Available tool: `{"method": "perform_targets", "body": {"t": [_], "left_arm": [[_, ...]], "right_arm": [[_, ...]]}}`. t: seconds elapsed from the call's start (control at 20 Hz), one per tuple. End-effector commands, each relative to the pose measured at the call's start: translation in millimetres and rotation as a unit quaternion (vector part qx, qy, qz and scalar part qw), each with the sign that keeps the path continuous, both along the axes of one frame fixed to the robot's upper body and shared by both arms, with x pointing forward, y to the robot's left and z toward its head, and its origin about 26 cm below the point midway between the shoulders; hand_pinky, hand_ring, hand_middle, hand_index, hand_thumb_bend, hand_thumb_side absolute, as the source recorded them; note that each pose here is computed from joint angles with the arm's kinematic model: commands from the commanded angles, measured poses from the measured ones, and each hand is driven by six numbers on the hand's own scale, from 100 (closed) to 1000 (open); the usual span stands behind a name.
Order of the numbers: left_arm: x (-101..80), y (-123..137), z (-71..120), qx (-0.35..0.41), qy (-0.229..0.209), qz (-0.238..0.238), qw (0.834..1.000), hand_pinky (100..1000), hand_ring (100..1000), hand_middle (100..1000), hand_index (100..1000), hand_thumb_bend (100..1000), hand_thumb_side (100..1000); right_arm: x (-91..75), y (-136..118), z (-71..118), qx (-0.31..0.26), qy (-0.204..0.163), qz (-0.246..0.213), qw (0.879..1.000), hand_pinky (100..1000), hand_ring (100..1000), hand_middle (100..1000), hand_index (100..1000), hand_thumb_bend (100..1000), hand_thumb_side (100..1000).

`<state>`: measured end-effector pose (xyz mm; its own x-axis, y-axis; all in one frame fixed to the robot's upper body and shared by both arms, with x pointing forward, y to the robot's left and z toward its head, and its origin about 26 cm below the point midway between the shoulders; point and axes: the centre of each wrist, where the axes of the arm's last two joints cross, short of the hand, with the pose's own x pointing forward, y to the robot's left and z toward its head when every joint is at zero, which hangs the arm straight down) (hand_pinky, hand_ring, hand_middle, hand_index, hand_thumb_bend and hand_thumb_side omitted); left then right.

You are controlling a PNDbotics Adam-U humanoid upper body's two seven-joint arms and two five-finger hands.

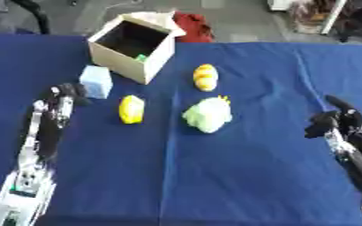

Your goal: Pick up objects on the table and place them in the box.

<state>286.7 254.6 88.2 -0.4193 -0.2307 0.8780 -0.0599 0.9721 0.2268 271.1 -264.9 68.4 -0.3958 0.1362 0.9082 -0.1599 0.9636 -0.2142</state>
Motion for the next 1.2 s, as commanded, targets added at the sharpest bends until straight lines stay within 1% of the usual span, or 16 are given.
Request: {"method": "perform_targets", "body": {"t": [0.05,0.65,0.8,0.9,1.05,1.15,1.2], "left_arm": [[-0.1,2.4,7.0,0.006,-0.013,0.002,1.0,696,584,580,675,100,734],[-0.1,2.6,7.0,0.006,-0.013,0.002,1.0,696,584,580,675,100,733],[0.5,5.5,10.7,0.014,-0.019,0.004,1.0,698,593,588,679,100,713],[1.4,12.1,18.8,0.03,-0.031,0.012,0.999,703,605,600,690,100,691],[2.9,28.3,40.6,0.085,-0.054,0.023,0.995,720,648,643,733,100,625],[3.7,43.2,59.4,0.15,-0.064,0.031,0.986,733,667,664,754,100,579],[4.0,51.1,69.3,0.188,-0.066,0.036,0.979,742,677,677,768,100,547]], "right_arm": [[1.0,-2.8,6.3,-0.005,-0.01,0.001,1.0,580,592,593,928,100,464],[1.0,-2.9,6.2,-0.005,-0.01,0.001,1.0,580,592,593,927,100,463],[1.1,-3.1,6.2,-0.006,-0.01,0.001,1.0,580,592,593,927,100,462],[0.9,-3.6,5.9,-0.007,-0.009,0.001,1.0,580,592,593,927,100,461],[0.8,-4.5,5.6,-0.009,-0.008,0.0,1.0,580,592,593,928,100,461],[0.6,-4.9,5.4,-0.01,-0.008,0.0,1.0,580,592,593,928,100,461],[0.6,-5.1,5.3,-0.011,-0.008,-0.001,1.0,580,592,593,928,100,460]]}}
